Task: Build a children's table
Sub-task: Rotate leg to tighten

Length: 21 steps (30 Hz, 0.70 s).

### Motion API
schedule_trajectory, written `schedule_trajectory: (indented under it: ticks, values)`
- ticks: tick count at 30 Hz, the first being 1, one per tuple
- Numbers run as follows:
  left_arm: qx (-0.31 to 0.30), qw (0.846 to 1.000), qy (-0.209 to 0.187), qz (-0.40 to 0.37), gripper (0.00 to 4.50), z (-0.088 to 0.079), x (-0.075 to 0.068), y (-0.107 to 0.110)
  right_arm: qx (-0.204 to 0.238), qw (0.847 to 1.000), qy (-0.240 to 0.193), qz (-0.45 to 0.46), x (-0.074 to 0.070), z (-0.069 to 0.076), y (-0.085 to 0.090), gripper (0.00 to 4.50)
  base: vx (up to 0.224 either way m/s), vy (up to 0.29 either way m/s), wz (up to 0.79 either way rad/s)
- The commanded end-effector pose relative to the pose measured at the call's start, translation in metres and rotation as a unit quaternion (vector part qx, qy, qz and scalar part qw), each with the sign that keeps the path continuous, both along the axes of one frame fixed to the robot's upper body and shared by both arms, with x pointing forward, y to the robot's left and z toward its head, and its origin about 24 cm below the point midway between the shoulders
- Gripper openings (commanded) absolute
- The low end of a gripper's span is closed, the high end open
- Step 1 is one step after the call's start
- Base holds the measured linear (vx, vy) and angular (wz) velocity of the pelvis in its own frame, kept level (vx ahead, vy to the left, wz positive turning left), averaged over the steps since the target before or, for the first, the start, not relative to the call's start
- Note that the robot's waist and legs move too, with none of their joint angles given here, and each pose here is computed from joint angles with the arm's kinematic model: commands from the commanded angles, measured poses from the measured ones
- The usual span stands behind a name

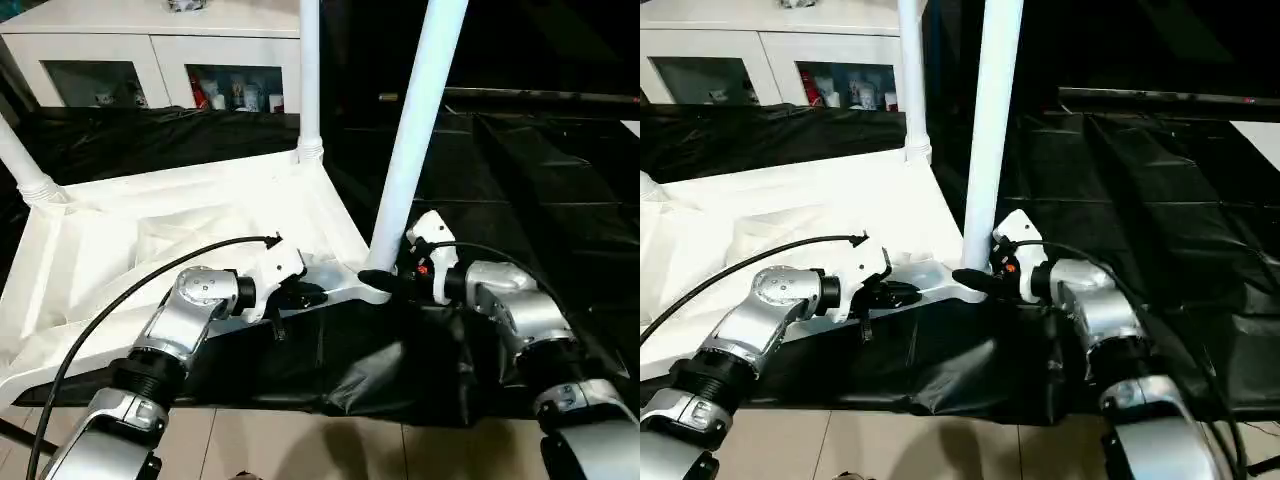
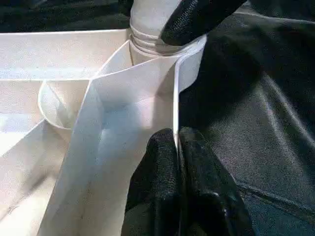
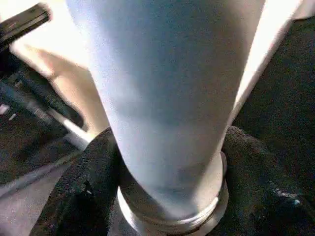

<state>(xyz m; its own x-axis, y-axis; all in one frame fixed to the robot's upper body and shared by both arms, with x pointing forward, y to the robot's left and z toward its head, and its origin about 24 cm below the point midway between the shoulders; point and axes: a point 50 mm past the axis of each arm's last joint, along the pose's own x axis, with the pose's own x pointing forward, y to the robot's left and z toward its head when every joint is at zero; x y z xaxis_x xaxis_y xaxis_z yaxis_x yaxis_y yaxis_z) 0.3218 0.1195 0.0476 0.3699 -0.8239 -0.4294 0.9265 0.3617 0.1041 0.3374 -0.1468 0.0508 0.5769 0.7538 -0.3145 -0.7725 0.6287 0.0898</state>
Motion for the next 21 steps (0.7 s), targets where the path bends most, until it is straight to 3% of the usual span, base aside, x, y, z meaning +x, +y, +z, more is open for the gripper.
schedule_trajectory:
  ticks: [1, 3, 5, 9, 10, 11, 16, 18, 21]
  values:
    - [-0.005, 0.999, 0.000, 0.032, 0.00, -0.002, 0.006, -0.007, 0.012, 0.998, 0.004, -0.056, 0.002, -0.006, 0.003, 2.66, 0.000, 0.000, 0.00]
    - [0.001, 0.999, -0.003, 0.049, 0.00, -0.003, 0.009, -0.008, 0.012, 0.995, 0.009, -0.099, 0.003, -0.010, 0.003, 2.66, 0.000, 0.000, 0.00]
    - [0.015, 0.995, -0.012, 0.096, 0.00, -0.003, 0.019, -0.015, 0.002, 0.977, 0.020, -0.213, 0.006, -0.023, 0.005, 2.66, 0.000, 0.000, 0.00]
    - [0.020, 0.990, -0.021, 0.139, 0.00, -0.003, 0.027, -0.025, -0.018, 0.958, 0.023, -0.285, 0.004, -0.034, 0.014, 2.66, 0.000, 0.000, 0.00]
    - [0.020, 0.990, -0.021, 0.139, 0.00, -0.003, 0.027, -0.025, -0.018, 0.958, 0.023, -0.285, 0.004, -0.034, 0.014, 2.66, 0.000, 0.000, 0.00]
    - [0.017, 0.989, -0.026, 0.148, 0.00, -0.002, 0.030, -0.034, -0.014, 0.955, 0.019, -0.297, 0.002, -0.036, 0.030, 2.66, 0.000, 0.000, 0.00]
    - [0.011, 0.990, -0.034, 0.134, 0.00, -0.001, 0.030, -0.045, 0.006, 0.959, 0.014, -0.282, -0.001, -0.034, 0.052, 2.66, 0.000, 0.000, 0.00]
    - [0.009, 0.991, -0.040, 0.124, 0.00, 0.000, 0.029, -0.045, 0.026, 0.959, 0.015, -0.281, 0.000, -0.031, 0.056, 3.21, 0.000, 0.000, 0.00]
    - [0.002, 0.994, -0.041, 0.105, 0.00, -0.001, 0.027, -0.042, 0.044, 0.959, 0.009, -0.280, 0.004, -0.024, 0.053, 3.44, 0.000, 0.000, 0.00]
